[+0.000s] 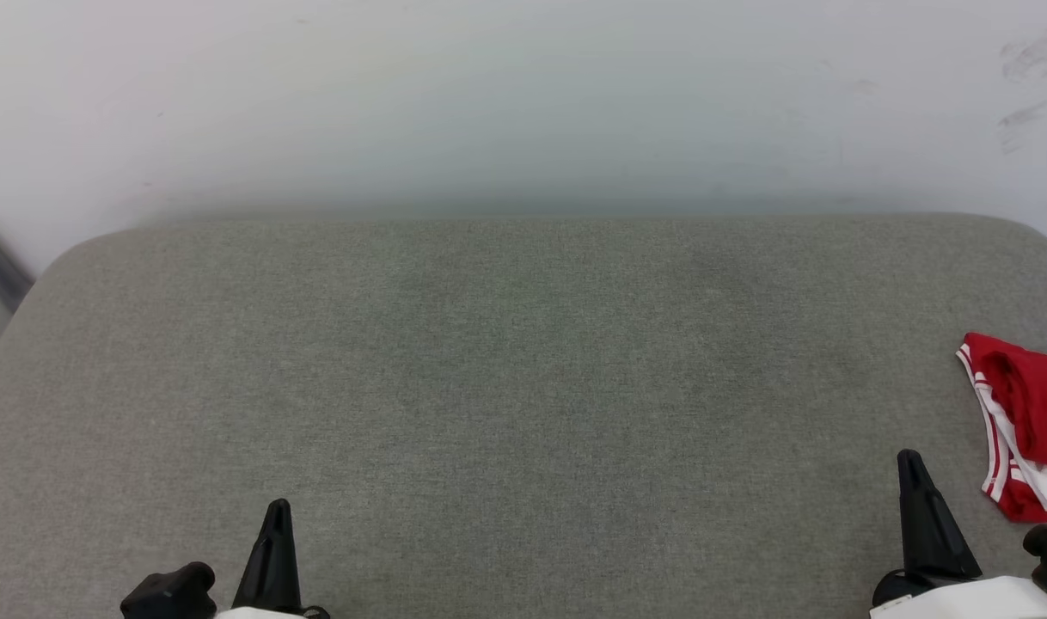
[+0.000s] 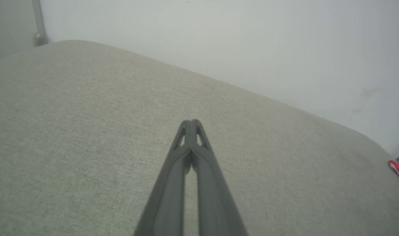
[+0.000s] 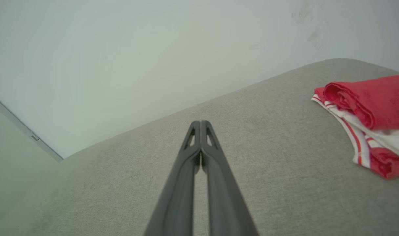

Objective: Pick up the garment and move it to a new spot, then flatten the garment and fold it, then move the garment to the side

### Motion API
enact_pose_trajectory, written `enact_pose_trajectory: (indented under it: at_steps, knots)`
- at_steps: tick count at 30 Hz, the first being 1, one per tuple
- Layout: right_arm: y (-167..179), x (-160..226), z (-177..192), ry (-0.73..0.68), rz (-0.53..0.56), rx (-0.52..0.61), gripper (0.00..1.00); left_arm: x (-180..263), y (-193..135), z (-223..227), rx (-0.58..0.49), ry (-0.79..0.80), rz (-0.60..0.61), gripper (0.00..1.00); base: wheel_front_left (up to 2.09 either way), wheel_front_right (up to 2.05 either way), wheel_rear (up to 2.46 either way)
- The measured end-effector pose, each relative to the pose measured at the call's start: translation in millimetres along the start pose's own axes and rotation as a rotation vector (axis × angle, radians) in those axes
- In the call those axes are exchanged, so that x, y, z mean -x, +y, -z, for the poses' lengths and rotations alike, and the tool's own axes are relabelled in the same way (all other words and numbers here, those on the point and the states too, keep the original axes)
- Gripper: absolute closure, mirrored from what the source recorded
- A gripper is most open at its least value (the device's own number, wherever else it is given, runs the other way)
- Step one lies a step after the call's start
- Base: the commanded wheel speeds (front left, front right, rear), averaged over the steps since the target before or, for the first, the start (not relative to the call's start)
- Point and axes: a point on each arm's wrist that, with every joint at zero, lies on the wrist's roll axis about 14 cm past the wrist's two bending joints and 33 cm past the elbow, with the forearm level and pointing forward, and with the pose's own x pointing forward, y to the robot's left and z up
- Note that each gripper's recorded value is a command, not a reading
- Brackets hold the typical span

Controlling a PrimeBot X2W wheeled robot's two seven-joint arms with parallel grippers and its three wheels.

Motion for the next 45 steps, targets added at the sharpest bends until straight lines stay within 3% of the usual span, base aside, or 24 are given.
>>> enact_pose_trajectory:
  at_steps: [19, 45]
  knots:
    - [-5.1, -10.1, 4.0, 0.026, 0.042, -0.298, 1.00, -13.8, 4.2, -0.5, 0.316, 0.033, -0.025, 1.00, 0.00, 0.00, 0.00]
    - [-5.6, -22.8, 7.0, 0.051, 0.064, -0.630, 1.00, -28.3, 5.1, -4.1, 0.670, 0.053, -0.023, 1.00, 0.00, 0.00, 0.00]
